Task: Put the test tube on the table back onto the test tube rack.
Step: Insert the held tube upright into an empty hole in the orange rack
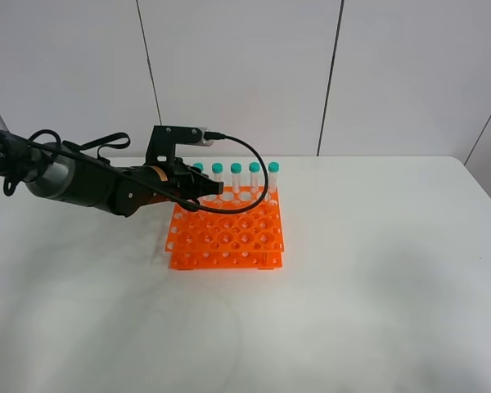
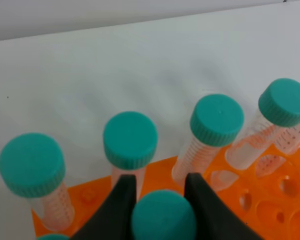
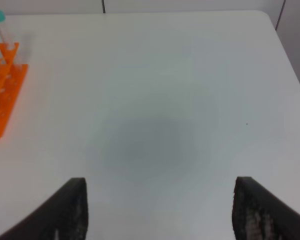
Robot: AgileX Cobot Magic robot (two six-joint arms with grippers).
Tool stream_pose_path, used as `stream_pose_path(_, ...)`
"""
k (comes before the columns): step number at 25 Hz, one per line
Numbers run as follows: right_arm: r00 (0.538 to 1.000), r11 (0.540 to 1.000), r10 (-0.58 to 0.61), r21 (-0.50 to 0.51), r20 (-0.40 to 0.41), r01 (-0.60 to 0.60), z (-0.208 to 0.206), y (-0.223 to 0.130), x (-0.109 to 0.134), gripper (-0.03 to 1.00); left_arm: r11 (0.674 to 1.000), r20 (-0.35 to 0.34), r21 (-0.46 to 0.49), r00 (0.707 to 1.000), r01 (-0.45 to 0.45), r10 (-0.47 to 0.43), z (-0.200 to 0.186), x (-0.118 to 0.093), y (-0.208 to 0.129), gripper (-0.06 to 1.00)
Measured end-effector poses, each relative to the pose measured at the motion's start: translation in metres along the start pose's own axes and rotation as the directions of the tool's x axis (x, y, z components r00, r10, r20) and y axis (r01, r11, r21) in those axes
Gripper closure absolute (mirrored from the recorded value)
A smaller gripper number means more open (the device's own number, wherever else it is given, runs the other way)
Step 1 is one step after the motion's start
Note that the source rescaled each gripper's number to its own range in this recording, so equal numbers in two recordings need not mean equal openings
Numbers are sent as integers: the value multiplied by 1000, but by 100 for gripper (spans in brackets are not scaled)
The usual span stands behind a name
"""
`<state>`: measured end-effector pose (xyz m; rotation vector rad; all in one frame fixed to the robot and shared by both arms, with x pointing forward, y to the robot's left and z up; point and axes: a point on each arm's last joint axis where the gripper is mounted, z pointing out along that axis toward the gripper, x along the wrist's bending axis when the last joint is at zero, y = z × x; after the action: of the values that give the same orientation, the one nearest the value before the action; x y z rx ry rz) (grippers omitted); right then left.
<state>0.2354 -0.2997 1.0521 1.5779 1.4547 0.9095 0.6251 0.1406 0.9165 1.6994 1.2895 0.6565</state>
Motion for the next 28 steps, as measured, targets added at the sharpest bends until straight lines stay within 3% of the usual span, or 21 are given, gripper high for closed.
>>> stream_pose_path(22,1000,1000,0,0,0,0,0,0,0,38,1000,11,9,1000,-18,18,5,-1,-3,94)
stream_pose_path(28,1000,1000,0,0,0,0,0,0,0,38,1000,9,30,1000,7,-7,5,-1,-5,86)
